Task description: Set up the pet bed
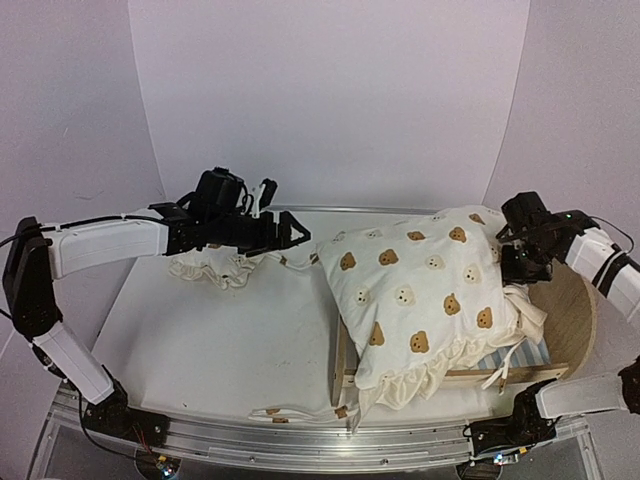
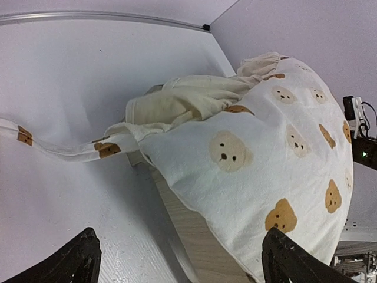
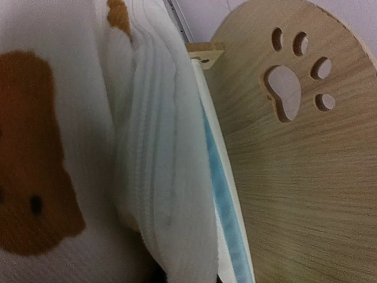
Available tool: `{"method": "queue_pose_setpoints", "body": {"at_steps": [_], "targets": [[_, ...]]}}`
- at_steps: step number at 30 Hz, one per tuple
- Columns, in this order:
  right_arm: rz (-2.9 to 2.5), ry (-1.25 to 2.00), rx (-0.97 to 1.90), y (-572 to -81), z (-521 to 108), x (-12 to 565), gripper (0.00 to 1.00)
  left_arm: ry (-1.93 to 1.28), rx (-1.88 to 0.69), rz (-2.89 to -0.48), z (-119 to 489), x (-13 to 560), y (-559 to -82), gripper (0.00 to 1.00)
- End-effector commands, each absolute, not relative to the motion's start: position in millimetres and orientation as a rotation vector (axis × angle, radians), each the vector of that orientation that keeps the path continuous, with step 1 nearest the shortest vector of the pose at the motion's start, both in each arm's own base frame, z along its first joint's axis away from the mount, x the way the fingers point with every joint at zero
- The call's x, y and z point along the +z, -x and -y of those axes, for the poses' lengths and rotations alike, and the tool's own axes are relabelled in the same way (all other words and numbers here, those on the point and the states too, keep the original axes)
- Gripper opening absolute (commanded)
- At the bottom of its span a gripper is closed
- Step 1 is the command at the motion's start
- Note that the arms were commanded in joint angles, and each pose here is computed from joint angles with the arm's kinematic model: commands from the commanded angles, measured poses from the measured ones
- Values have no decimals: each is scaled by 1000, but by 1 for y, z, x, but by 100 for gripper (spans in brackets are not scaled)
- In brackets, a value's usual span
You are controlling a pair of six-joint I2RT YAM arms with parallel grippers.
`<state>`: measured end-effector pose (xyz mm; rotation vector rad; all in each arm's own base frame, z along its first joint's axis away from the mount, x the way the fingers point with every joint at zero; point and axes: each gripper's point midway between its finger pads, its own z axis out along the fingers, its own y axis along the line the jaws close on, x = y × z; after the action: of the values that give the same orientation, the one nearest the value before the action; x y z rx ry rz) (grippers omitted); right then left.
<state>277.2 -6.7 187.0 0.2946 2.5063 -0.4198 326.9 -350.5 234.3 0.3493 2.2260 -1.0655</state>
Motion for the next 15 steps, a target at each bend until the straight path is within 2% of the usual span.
{"method": "queue_pose_setpoints", "body": {"at_steps": [1, 6, 10, 15], "targets": [[-2394, -320, -505, -275, 42, 206, 0, -429, -1291, -2167, 379, 244, -321, 95], [-2395, -441, -429, -271, 47, 192, 0, -481, -1467, -2188, 412, 227, -326, 92], [-2378, -431, -291, -268, 33, 191, 0, -496, -1595, -2195, 439, 218, -335, 81], [-2384, -394, -70, -269, 6, 205, 1, -506, -1591, -2144, 461, 227, -356, 79]]}}
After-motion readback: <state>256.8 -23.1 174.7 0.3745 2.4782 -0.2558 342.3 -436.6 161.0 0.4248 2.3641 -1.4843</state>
